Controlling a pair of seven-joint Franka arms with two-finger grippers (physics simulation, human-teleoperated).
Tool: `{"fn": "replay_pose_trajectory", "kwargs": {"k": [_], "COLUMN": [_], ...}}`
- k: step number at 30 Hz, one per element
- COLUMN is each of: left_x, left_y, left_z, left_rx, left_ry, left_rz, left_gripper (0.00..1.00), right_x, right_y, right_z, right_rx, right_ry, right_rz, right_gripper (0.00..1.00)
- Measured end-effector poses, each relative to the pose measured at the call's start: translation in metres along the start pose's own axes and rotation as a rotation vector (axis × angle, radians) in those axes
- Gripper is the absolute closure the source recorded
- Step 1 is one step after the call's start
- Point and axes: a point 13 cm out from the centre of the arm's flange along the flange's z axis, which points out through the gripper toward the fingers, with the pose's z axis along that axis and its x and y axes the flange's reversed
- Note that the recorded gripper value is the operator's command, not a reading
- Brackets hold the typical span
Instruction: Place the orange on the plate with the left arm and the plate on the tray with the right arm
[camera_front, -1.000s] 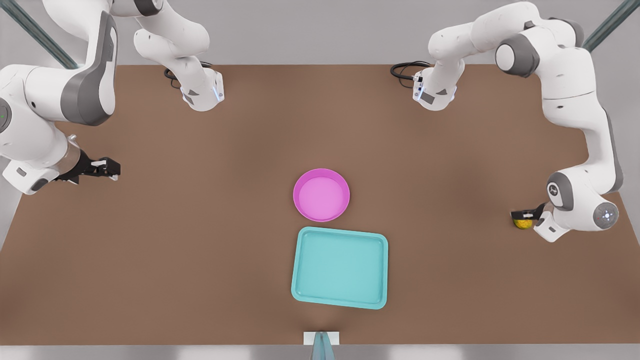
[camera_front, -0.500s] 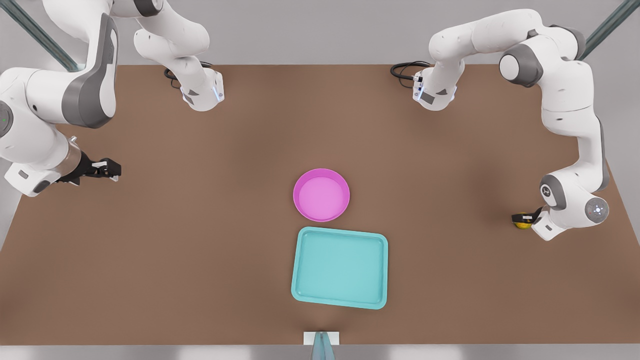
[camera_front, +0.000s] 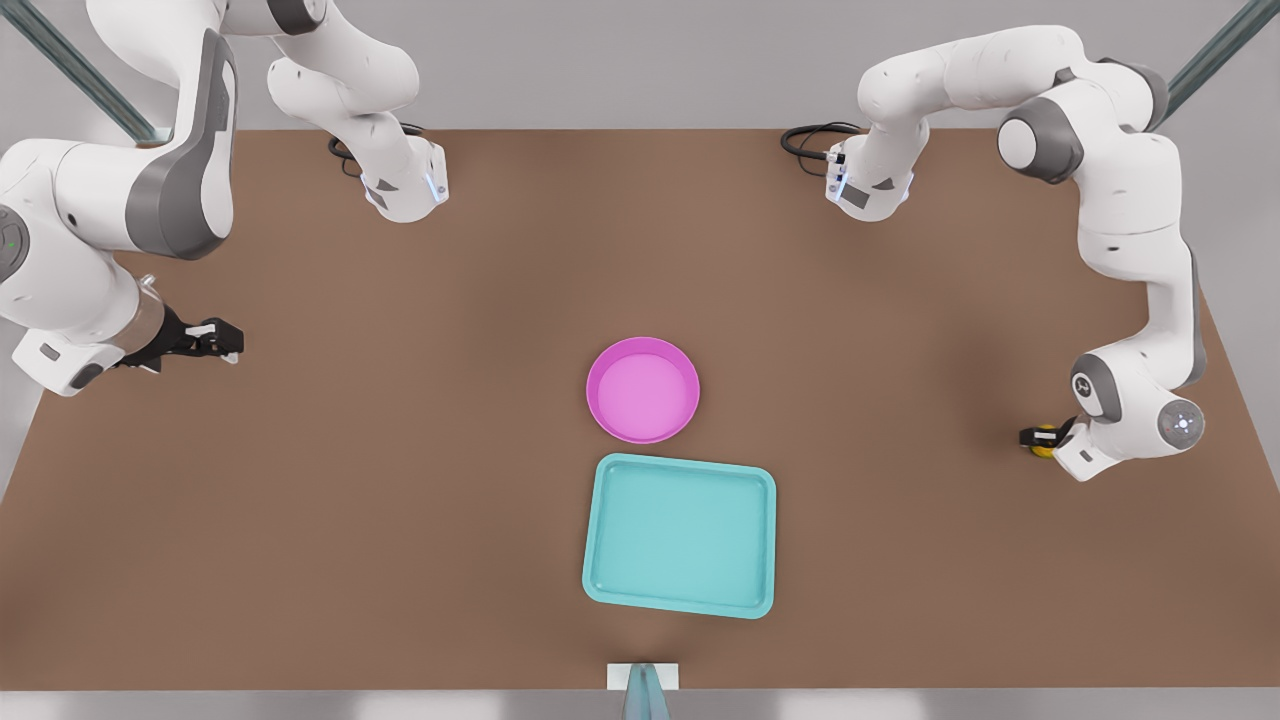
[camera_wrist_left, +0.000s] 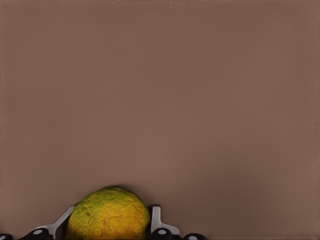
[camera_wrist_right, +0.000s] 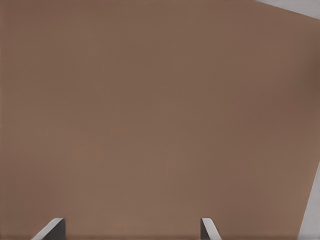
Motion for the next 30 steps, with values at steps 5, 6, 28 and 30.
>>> {"fn": "replay_pose_trajectory", "kwargs": {"k": [5,6,28,30], "left_x": [0.0,0.001,0.025,0.023], "left_y": [-0.005,-0.006,-0.761,-0.761], "left_z": [-0.015,-0.016,-0.094,-0.082], "left_rx": [0.002,0.003,-0.013,-0.014], "left_ry": [0.004,0.008,0.013,0.012], "left_rz": [0.007,0.007,0.351,0.293], "left_gripper": [0.25,0.27,0.19,0.0], "right_x": [0.0,0.0,0.001,0.001], "right_y": [-0.001,-0.001,-0.005,-0.005], "right_z": [0.0,0.0,0.005,0.005], "right_rx": [0.0,0.0,-0.003,-0.003], "right_ry": [0.0,0.001,0.009,0.009], "right_rz": [-0.001,0.0,0.003,0.003], "right_gripper": [0.0,0.0,0.0,0.0]}}
